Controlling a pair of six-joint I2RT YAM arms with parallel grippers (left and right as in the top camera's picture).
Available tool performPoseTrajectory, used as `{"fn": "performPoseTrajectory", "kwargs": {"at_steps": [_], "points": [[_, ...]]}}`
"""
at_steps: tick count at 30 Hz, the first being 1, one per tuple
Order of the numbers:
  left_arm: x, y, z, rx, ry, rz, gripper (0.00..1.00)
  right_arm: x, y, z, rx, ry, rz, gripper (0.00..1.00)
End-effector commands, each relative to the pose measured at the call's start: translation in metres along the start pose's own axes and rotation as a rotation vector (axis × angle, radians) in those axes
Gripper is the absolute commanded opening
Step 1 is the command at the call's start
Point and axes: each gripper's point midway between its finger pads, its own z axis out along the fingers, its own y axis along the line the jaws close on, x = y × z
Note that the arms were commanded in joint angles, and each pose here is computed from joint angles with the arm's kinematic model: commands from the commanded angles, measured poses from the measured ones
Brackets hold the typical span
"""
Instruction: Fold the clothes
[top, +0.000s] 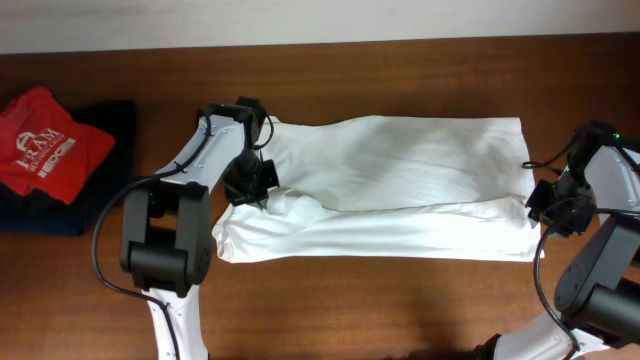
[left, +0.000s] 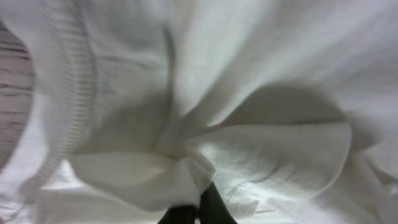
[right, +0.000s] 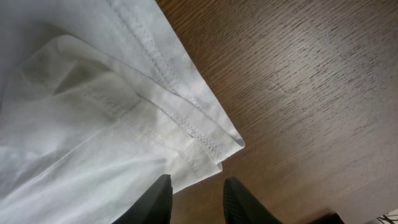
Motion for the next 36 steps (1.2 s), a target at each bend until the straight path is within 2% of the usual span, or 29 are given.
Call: {"fn": "performPoseTrajectory", "kwargs": {"at_steps": [1,4,10,13,14,15,16,20,21,25,27,30,33,36], "points": [[0.007,-0.023,-0.021,0.12,0.012,0.088,0.0,-0.006,-0.004,-0.006,0.011,-0.022,0.017,0.32],[-0.013,-0.036,-0.062,0.166,-0.1,0.163,0.01,-0.006,-0.004,-0.006,0.011,-0.022,0.017,0.32],[-0.035,-0.058,-0.07,0.213,-0.227,0.4,0.0,-0.006,-0.004,-0.006,0.011,-0.023,0.017,0.32],[-0.053,-0.058,-0.072,0.178,-0.309,0.42,0.01,-0.007,-0.004,-0.006,0.011,-0.026,0.018,0.33],[-0.058,-0.058,-0.074,0.168,-0.332,0.421,0.1,-0.007,-0.004,-0.006,0.01,-0.025,0.018,0.32],[-0.064,-0.058,-0.076,0.159,-0.356,0.421,0.54,-0.006,-0.004,-0.006,0.01,-0.025,0.017,0.33],[-0.064,-0.058,-0.076,0.161,-0.36,0.422,0.63,-0.006,-0.004,-0.006,0.01,-0.025,0.017,0.33],[-0.064,-0.058,-0.076,0.168,-0.354,0.413,0.63,-0.007,-0.004,-0.006,0.01,-0.025,0.018,0.33],[-0.072,-0.06,-0.081,0.174,-0.391,0.416,0.63,-0.007,-0.004,-0.006,0.01,-0.025,0.018,0.33],[-0.13,-0.068,-0.134,0.228,-0.668,0.414,0.76,-0.007,-0.004,-0.006,0.009,-0.028,0.018,0.37],[-0.161,-0.055,-0.151,0.168,-0.804,0.375,0.78,-0.007,-0.004,-0.006,0.009,-0.029,0.018,0.37],[-0.194,-0.06,-0.156,0.152,-0.931,0.41,0.78,-0.007,-0.004,-0.006,0.009,-0.028,0.018,0.38],[-0.211,-0.064,-0.121,0.155,-0.901,0.415,0.77,-0.006,-0.004,-0.006,0.01,-0.023,0.017,0.38],[-0.212,-0.072,-0.072,0.206,-0.797,0.441,0.77,-0.005,-0.003,-0.006,0.003,-0.017,0.014,0.39]]}}
